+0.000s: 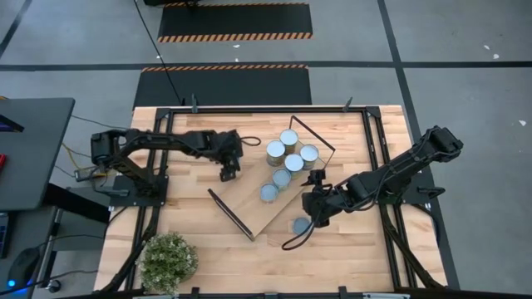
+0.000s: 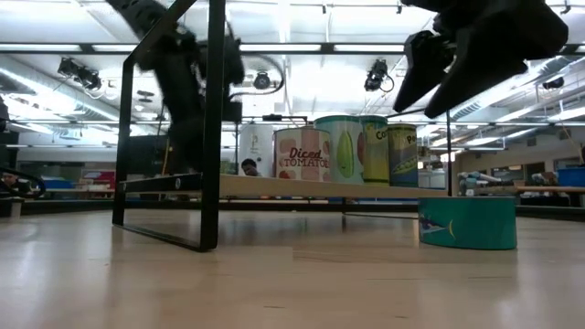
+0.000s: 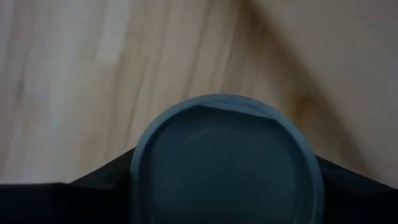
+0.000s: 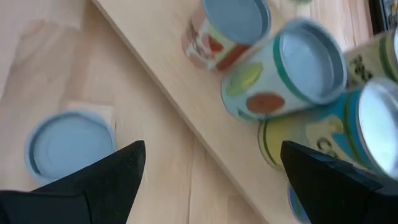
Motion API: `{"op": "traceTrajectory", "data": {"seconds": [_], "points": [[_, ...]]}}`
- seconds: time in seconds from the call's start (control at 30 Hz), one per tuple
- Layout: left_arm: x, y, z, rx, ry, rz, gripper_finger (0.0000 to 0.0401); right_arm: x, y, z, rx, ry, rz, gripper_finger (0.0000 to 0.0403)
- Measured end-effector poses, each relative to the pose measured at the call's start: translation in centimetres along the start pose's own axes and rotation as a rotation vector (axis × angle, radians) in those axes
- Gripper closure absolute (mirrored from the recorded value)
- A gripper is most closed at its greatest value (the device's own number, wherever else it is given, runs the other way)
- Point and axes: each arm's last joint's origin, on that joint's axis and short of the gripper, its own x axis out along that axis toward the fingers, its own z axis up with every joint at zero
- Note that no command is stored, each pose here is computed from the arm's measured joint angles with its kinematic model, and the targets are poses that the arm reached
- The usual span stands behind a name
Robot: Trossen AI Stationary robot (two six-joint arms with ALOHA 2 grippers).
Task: Pick and place cans onto a shelf
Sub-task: Put the green fruit can on the shelf aligned with the red fruit can
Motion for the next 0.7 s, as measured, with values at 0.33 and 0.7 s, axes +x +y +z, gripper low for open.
{"op": "traceTrajectory", "data": {"seconds": [0.33, 0.7], "points": [[-3.4, -2.2, 4.4, 0.046, -0.123, -0.122, 0.0110, -1.2, -0.8, -0.4, 0.042, 0.045, -0.035, 0.0021], [-0.2, -6.4, 5.7, 0.128, -0.185, -0.262, 0.0110, -1.3, -0.8, -0.2, 0.043, 0.029, -0.035, 0.0021]]}}
